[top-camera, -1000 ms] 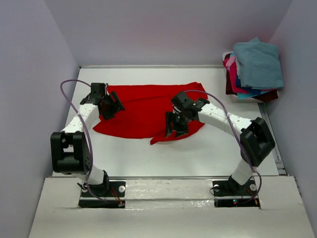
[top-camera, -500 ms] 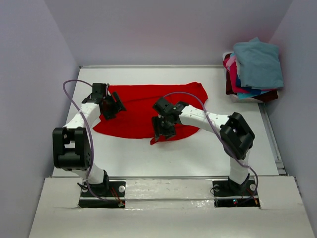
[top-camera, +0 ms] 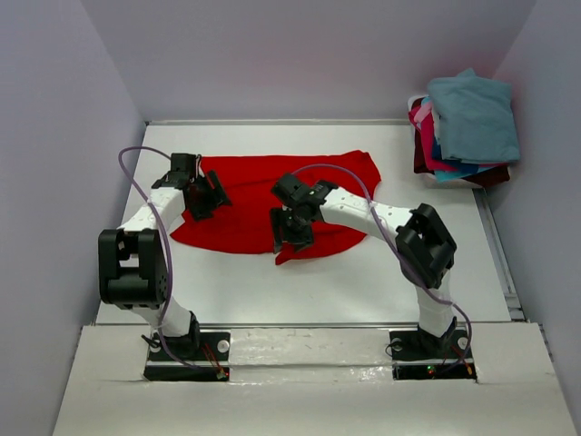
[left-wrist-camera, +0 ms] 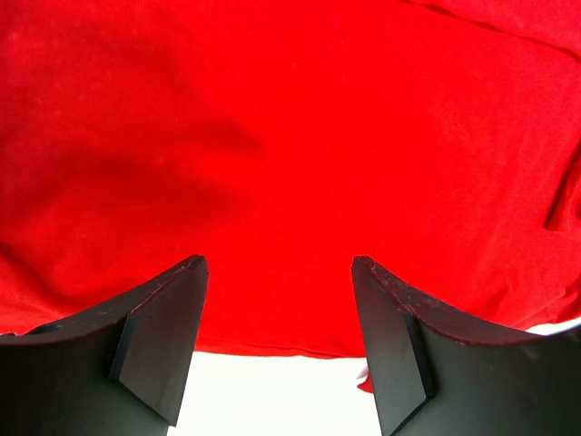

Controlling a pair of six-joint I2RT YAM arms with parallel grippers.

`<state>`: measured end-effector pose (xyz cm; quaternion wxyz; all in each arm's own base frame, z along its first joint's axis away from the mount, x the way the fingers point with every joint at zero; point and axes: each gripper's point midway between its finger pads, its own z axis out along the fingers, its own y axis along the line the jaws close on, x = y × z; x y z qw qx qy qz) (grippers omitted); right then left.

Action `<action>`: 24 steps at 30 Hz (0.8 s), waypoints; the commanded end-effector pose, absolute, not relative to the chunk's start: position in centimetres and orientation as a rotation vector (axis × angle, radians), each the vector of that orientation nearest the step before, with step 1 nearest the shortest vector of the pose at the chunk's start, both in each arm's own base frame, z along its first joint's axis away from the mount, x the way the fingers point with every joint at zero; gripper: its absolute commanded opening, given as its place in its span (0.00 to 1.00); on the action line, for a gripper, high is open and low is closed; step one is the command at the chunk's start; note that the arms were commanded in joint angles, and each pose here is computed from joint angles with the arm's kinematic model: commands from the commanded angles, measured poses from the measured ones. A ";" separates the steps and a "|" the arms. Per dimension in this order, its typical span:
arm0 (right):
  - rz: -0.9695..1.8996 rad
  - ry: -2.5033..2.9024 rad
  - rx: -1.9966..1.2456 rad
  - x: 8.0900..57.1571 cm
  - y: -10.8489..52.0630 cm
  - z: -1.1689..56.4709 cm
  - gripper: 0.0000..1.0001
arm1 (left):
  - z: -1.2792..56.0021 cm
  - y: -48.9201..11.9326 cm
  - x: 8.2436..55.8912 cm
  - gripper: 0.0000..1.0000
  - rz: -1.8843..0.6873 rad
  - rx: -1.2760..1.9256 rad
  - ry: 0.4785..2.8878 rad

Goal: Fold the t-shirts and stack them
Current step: Fold the tshirt

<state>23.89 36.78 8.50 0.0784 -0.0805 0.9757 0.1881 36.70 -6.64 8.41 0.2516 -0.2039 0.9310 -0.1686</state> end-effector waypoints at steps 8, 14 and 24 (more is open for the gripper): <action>0.617 3.000 -0.317 21.5 39.2 7.9 0.64 | 9.0 -6.8 37.8 0.76 -0.459 -0.492 2.524; 0.583 3.012 -0.321 21.2 39.1 6.9 0.63 | 8.6 -6.9 37.6 0.76 -0.461 -0.494 2.534; 0.548 3.030 -0.364 22.0 40.7 5.4 0.60 | 8.2 -6.9 37.3 0.76 -0.460 -0.496 2.539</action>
